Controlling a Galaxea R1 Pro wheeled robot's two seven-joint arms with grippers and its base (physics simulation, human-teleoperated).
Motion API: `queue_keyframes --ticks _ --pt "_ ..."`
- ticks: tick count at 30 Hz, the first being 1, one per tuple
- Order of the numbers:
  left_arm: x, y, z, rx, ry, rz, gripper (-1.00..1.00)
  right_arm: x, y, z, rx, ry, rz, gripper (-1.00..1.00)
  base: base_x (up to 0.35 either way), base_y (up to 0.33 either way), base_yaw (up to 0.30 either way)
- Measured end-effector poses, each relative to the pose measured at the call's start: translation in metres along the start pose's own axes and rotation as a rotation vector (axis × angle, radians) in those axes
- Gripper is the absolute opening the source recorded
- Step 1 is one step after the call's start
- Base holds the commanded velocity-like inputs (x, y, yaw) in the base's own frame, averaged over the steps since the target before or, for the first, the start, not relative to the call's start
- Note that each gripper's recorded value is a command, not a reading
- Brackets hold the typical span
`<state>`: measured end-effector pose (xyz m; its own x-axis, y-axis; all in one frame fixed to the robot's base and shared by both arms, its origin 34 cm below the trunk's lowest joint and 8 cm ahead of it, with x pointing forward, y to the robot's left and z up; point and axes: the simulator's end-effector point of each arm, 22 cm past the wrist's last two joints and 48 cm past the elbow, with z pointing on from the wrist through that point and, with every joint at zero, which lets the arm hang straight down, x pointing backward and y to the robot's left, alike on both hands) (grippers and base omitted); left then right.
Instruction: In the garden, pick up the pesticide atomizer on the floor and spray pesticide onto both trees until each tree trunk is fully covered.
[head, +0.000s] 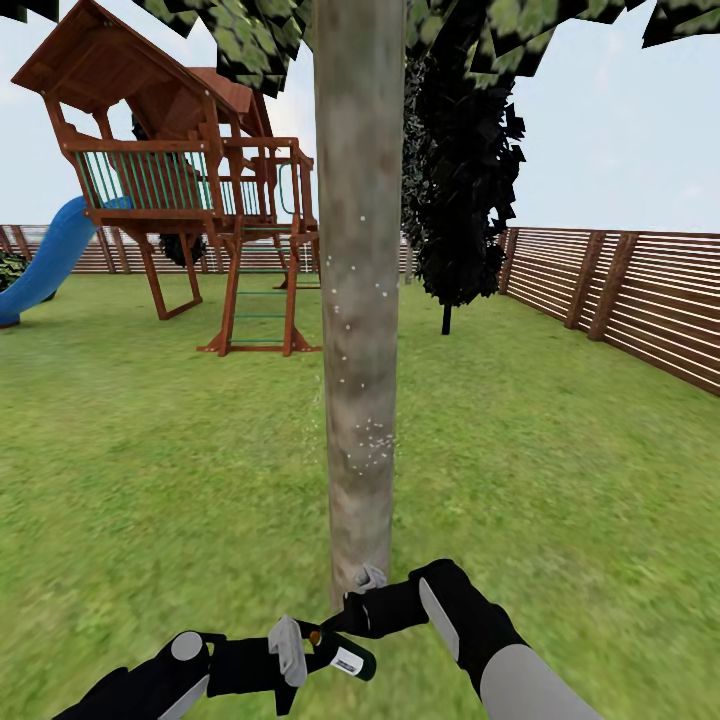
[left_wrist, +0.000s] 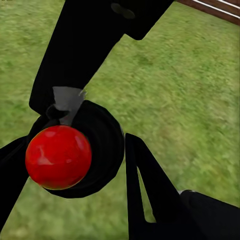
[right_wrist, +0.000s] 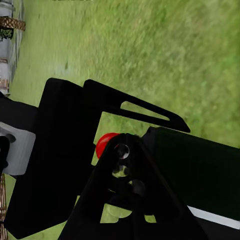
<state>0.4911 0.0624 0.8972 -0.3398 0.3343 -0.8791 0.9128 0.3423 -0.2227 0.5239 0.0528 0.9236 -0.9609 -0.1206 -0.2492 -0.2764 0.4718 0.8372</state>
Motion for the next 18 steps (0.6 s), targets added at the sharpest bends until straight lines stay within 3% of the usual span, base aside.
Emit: queue_keyframes --ticks 18 --pt "0.0015 -0.0012 0.0003 0.003 0.005 0.007 -1.0 0.0021 0.001 0.0019 -0.006 0.005 0.003 -1.0 0.0 0.0 0.0"
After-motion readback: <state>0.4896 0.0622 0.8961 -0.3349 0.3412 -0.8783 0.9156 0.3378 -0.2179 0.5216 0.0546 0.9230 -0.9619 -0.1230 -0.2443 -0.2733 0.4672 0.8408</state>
